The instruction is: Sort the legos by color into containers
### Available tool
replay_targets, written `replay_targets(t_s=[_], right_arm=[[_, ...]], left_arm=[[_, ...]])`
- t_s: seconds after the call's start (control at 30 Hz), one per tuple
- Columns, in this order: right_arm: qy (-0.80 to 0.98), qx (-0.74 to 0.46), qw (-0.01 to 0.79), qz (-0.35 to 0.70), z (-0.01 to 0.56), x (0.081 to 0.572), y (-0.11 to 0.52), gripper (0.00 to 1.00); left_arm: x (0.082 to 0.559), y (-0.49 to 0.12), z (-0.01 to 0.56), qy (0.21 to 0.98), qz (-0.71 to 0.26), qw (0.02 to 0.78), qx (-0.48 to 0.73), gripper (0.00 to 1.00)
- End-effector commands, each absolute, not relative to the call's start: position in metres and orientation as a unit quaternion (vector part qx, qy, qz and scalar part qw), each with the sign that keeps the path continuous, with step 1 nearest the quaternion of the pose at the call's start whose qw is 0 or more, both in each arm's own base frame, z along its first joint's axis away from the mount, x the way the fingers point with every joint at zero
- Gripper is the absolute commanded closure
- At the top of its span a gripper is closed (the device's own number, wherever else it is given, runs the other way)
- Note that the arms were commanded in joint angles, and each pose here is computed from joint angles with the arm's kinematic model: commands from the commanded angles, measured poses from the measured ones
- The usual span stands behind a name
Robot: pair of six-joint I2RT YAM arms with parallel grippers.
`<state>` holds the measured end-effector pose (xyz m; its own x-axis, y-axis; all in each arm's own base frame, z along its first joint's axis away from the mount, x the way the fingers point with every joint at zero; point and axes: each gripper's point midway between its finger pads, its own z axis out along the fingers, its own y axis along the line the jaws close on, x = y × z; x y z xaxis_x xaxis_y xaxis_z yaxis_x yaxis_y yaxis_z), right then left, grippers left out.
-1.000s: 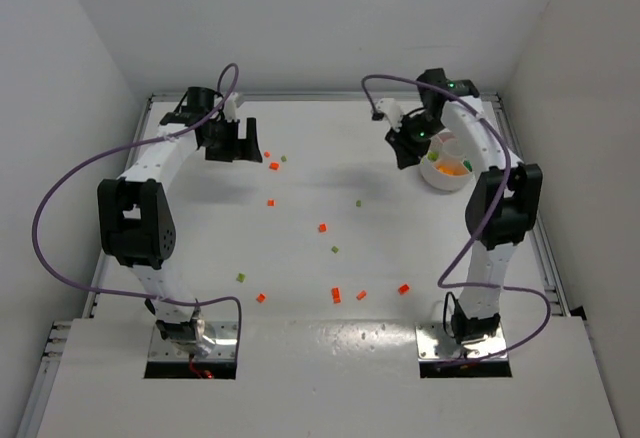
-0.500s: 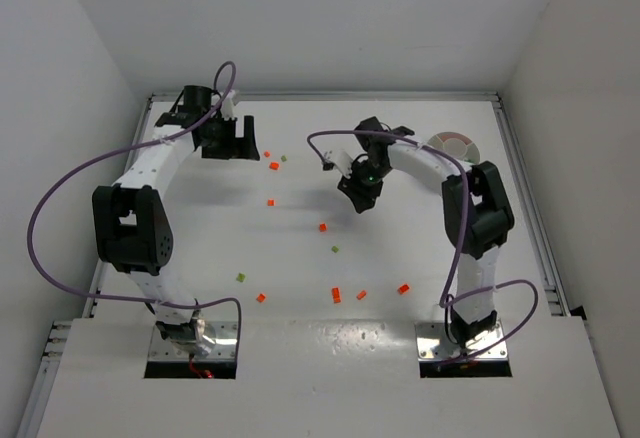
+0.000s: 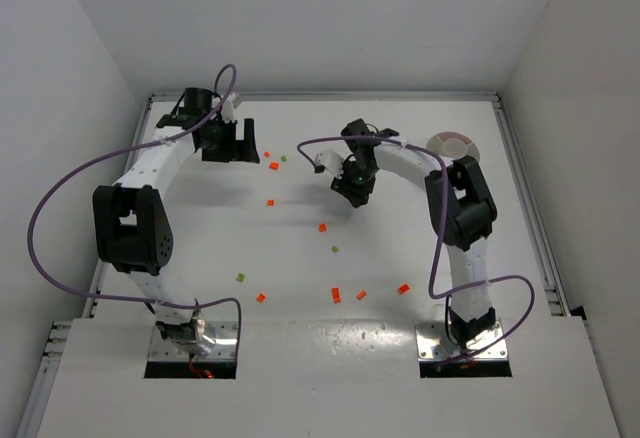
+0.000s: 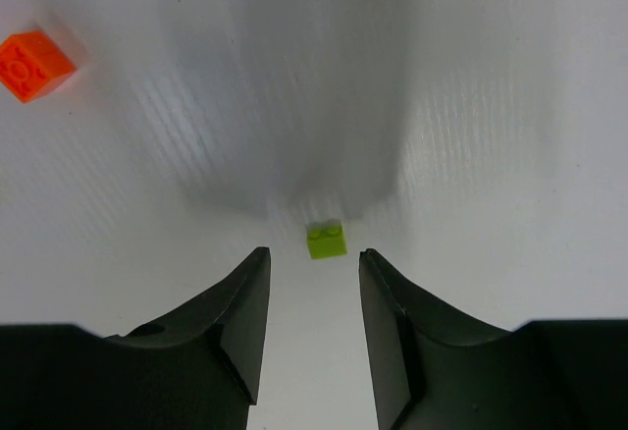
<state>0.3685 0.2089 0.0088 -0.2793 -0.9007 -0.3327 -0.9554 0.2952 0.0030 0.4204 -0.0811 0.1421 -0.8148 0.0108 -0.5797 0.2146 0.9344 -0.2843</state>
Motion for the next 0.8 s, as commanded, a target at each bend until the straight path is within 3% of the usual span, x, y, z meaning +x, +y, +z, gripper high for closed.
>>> replay_targets(t_s=[0.0, 0.43, 0.53, 0.77], right_arm=[[0.784, -0.596, 0.149, 0.087, 0.013, 0.382, 0.215, 0.58], [0.780, -0.610, 0.122, 0.070, -0.008, 0.377, 0.203, 0.62], [0.780, -0.610, 0.120, 0.065, -0.014, 0.375, 0.200, 0.67], [0.778, -0.614, 0.121, 0.058, -0.014, 0.371, 0.195, 0.92]], left_arm=[[0.421, -0.084, 0.157, 0.930, -0.171, 0.319, 0.069, 0.00], [0.422, -0.084, 0.149, 0.933, -0.171, 0.311, 0.067, 0.00], [0.422, -0.084, 0.149, 0.933, -0.171, 0.311, 0.067, 0.00], [0.422, -0.084, 0.149, 0.933, -0.171, 0.311, 0.067, 0.00]])
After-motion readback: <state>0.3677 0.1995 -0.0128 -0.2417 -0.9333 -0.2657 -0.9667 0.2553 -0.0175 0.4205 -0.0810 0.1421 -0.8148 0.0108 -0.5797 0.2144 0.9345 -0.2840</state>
